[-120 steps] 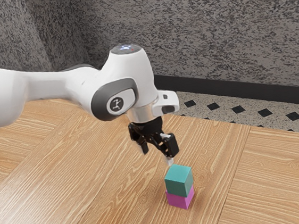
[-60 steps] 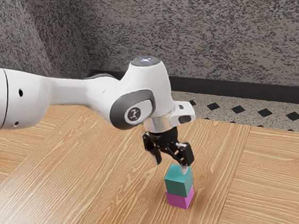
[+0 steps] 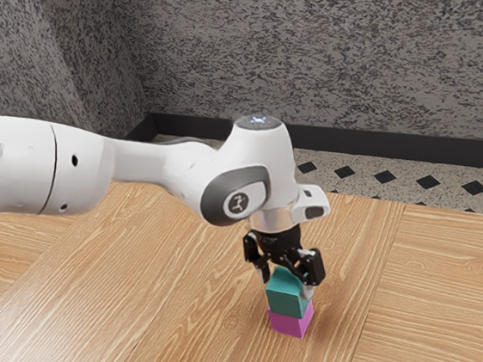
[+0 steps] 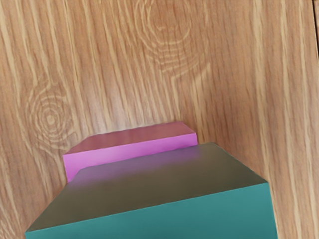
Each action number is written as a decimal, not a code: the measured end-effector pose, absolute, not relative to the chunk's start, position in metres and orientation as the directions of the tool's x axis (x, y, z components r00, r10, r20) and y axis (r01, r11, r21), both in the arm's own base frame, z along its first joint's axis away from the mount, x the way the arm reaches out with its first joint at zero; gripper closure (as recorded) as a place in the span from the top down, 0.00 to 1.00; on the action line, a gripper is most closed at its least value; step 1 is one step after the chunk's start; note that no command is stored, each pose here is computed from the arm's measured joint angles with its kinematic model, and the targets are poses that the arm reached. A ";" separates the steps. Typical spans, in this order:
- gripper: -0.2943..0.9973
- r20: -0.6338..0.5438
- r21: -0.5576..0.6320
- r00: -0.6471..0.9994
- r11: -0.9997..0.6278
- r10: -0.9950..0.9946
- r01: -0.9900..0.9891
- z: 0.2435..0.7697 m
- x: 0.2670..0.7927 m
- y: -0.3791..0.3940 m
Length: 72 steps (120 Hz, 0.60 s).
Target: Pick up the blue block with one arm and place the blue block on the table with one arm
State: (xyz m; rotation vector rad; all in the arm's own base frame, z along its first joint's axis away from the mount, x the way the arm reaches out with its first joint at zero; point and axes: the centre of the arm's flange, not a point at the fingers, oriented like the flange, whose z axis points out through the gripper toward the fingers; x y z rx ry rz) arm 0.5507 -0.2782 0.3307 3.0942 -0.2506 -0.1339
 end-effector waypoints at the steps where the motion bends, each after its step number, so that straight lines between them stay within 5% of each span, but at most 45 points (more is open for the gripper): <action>1: 0.77 -0.083 0.041 0.983 -0.986 -0.161 -0.158 0.330 0.551 -0.278; 34: 0.77 -0.102 0.037 0.984 -0.989 -0.146 -0.143 0.313 0.559 -0.278; 72: 0.59 -0.082 0.038 0.987 -0.990 -0.137 -0.135 0.322 0.562 -0.281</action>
